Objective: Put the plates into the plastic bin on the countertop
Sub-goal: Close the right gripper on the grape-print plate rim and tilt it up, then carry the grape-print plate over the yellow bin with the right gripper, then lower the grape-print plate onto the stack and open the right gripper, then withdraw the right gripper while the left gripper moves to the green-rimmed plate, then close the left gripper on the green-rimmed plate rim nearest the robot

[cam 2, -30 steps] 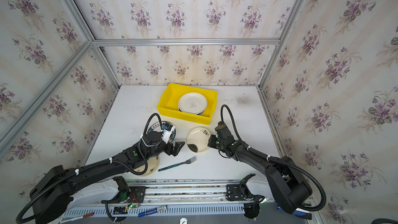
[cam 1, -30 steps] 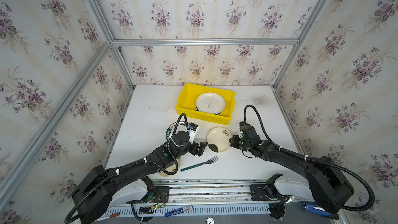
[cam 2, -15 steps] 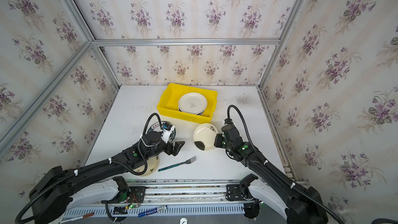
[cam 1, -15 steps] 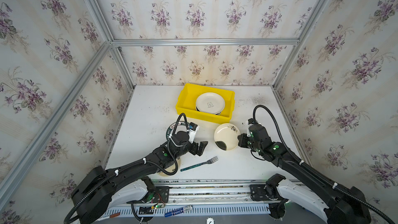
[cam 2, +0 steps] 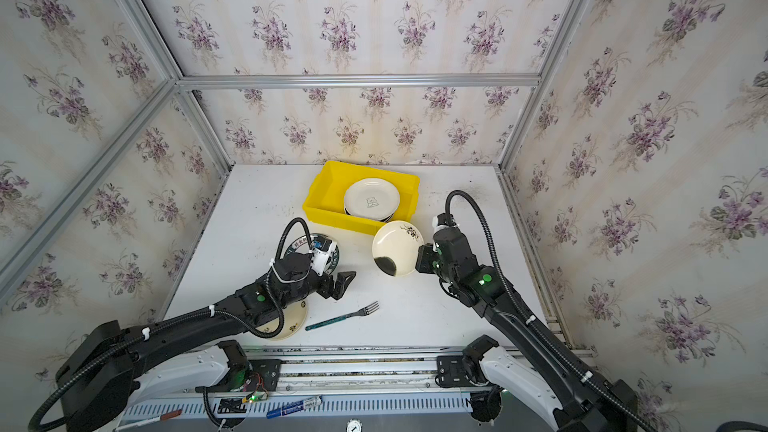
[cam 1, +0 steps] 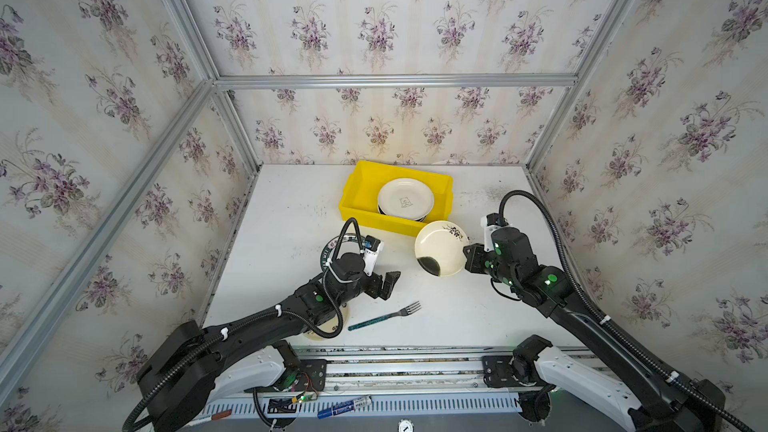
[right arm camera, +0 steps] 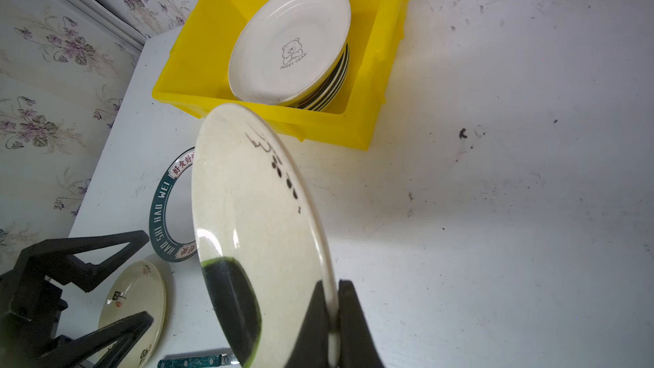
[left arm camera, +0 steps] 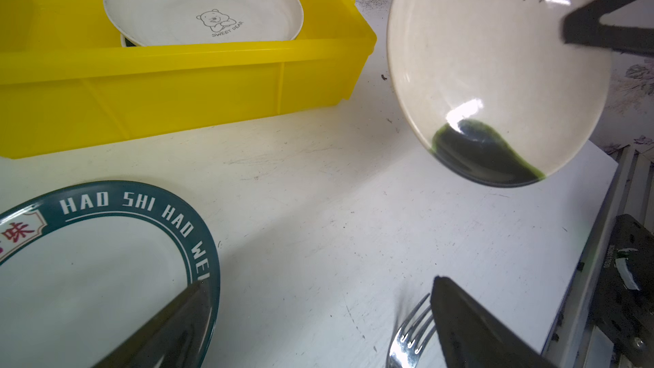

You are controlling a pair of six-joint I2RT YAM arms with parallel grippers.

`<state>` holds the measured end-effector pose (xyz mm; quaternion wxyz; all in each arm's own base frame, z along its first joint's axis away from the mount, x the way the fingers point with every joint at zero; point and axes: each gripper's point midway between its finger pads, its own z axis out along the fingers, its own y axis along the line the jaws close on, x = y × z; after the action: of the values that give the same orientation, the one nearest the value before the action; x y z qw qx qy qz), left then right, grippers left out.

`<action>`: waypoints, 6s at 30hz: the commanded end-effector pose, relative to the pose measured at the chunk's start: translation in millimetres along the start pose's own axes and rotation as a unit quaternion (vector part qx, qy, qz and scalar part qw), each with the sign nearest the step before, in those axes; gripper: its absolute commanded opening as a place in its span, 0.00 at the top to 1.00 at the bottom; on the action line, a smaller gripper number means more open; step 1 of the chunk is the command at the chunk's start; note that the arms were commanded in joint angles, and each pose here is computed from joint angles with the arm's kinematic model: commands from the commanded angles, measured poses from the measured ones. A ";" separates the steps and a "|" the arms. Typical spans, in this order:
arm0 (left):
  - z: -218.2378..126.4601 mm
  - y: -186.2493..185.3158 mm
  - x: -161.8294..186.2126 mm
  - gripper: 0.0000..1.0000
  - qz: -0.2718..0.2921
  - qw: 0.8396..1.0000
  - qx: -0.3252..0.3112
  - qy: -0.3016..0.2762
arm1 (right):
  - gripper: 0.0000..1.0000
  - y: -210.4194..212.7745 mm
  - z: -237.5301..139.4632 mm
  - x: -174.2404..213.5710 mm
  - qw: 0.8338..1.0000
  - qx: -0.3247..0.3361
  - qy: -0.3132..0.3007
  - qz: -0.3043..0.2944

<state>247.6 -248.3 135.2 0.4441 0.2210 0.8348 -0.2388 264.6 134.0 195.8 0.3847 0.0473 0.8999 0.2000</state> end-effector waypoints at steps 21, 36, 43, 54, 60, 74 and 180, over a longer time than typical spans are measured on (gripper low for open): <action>-8.0 4.9 -7.7 0.00 -0.004 1.000 -0.015 -0.015 | 1.00 11.1 134.2 -116.3 0.999 -0.004 -0.015 0.035; -2.2 7.3 -4.4 0.00 -0.001 1.000 -0.024 -0.004 | 1.00 -4.3 220.3 -120.0 0.998 0.042 0.021 0.042; -1.4 7.7 -3.8 0.00 0.001 1.000 -0.025 -0.002 | 0.84 -0.3 233.6 -110.2 0.997 0.037 0.054 0.036; -1.4 7.9 -4.1 0.00 0.001 1.000 -0.027 0.001 | 0.17 -0.4 202.5 -116.7 0.994 0.090 0.056 -0.012; -8.2 8.9 -7.4 0.00 -0.007 1.000 -0.027 -0.012 | 0.10 1.3 151.5 -123.0 0.997 0.081 0.009 -0.013; -5.6 26.3 -3.0 0.00 -0.020 0.997 -0.081 0.005 | 0.06 -27.2 63.5 -66.8 0.999 0.042 -0.032 0.010; -1.3 190.3 84.5 0.87 -0.412 0.900 -0.122 0.075 | 0.01 -20.6 36.7 40.6 0.981 -0.142 0.009 0.135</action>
<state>311.7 -83.8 22.8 0.2588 -0.1880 0.9058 -0.2777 260.5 135.0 129.6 0.3374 0.1128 0.8598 0.3664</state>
